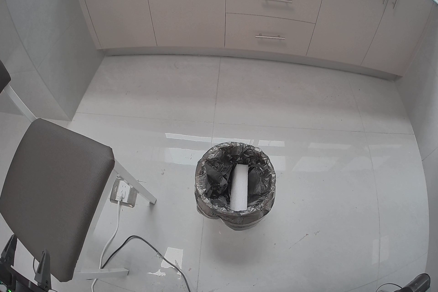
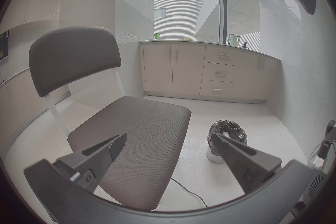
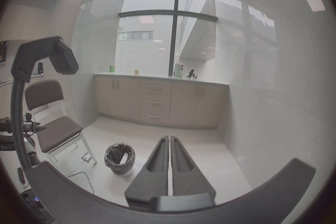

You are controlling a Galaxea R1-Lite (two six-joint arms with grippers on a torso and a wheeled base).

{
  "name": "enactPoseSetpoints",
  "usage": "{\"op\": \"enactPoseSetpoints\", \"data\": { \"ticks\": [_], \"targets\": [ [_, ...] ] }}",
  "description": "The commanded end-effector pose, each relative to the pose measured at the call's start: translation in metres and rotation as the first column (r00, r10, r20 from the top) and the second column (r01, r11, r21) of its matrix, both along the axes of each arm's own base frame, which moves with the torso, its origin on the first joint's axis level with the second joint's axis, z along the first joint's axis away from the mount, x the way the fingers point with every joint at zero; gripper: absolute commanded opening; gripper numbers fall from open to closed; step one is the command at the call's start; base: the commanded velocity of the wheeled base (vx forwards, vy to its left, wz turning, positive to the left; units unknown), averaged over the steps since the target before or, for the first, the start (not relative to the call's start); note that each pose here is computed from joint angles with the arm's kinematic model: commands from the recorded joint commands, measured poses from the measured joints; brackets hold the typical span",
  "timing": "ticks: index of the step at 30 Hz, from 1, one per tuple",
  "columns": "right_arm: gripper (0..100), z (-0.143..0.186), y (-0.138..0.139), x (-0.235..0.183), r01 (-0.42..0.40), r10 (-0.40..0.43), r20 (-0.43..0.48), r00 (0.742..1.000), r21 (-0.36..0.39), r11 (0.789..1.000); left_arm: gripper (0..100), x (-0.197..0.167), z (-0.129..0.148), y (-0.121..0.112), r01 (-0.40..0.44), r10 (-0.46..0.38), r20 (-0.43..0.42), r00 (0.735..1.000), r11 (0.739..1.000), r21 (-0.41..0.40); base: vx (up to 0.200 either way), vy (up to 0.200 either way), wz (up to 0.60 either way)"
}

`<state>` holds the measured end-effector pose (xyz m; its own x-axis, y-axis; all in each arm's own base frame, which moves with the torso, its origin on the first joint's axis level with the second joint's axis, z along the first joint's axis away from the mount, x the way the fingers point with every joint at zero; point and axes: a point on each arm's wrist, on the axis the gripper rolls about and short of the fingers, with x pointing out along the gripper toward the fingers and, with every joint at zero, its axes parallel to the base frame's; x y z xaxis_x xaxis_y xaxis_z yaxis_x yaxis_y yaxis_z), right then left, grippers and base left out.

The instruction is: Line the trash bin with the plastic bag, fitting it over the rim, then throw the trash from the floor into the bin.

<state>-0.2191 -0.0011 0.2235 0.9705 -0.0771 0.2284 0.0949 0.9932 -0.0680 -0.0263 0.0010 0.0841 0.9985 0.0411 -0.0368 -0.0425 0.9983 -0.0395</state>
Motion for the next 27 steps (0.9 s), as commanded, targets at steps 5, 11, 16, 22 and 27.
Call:
{"op": "enactPoseSetpoints", "data": {
  "ticks": [5,11,16,22,27],
  "targets": [
    [0,-0.105,0.000,0.181,-0.050,0.052,-0.058,0.997,0.027,0.998,100,-0.001,-0.002,0.001,-0.052,0.052,0.012,0.999,0.999,0.006,0.000,0.000,0.00],
    [0,-0.139,0.000,0.196,-0.030,0.038,-0.144,0.989,0.057,0.998,100,-0.001,-0.002,0.001,-0.051,0.051,0.012,0.999,0.999,0.001,0.000,0.000,0.00],
    [0,-0.144,0.000,0.196,-0.036,0.058,-0.179,0.982,0.123,0.992,100,-0.001,-0.002,0.001,-0.052,0.052,0.011,0.999,0.999,0.001,0.000,0.000,0.00],
    [0,-0.147,0.001,0.196,-0.083,0.097,-0.220,0.971,0.072,0.994,100,-0.001,-0.002,0.001,-0.052,0.052,0.012,0.999,0.999,0.001,0.000,0.000,0.00],
    [0,-0.148,0.001,0.196,-0.083,0.101,-0.222,0.970,0.086,0.993,100,-0.001,-0.001,0.001,-0.054,0.055,0.015,0.998,0.998,-0.016,0.000,0.000,0.00]
  ]
}}
